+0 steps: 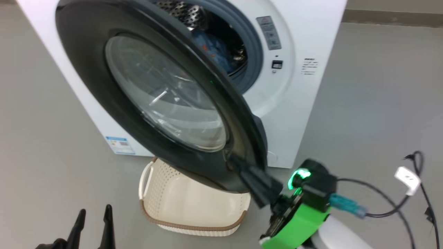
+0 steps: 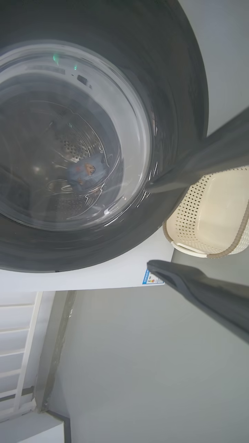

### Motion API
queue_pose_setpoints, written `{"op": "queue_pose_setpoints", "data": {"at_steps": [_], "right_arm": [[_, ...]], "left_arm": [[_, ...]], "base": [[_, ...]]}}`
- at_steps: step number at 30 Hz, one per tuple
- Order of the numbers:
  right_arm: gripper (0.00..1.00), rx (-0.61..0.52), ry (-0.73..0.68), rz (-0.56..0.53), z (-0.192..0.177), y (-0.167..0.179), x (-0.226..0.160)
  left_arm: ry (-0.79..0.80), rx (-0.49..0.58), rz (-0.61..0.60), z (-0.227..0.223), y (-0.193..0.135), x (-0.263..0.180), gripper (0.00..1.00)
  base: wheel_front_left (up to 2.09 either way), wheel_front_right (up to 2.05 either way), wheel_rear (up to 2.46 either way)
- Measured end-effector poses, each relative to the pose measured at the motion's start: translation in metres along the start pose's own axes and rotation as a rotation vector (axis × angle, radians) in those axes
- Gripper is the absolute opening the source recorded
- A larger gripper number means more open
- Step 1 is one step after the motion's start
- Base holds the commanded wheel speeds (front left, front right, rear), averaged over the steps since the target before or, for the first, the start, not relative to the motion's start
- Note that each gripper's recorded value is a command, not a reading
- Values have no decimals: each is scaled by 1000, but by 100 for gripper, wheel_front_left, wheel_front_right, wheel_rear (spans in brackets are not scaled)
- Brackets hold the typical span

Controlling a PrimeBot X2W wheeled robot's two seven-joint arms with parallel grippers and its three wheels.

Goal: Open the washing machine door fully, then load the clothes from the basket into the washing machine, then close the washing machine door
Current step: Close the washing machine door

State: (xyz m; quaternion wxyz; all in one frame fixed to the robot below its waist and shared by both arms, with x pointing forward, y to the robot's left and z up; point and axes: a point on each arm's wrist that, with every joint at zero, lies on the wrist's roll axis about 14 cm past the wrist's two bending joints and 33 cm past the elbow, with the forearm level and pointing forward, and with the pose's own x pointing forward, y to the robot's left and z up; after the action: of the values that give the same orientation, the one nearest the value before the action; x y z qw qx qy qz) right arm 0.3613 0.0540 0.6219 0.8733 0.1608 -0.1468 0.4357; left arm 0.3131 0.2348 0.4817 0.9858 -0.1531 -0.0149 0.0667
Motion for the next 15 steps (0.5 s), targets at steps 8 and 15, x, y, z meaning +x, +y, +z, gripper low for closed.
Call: {"op": "queue_pose_setpoints", "data": {"at_steps": [8,15], "right_arm": [[0,66,211,-10,-73,-5,-14],[0,93,289,-87,-102,-31,-25]], "left_arm": [[25,-4,38,-7,9,-4,100],[47,-9,60,-14,13,-2,100]], "base": [[0,0,0],[0,0,0]]}}
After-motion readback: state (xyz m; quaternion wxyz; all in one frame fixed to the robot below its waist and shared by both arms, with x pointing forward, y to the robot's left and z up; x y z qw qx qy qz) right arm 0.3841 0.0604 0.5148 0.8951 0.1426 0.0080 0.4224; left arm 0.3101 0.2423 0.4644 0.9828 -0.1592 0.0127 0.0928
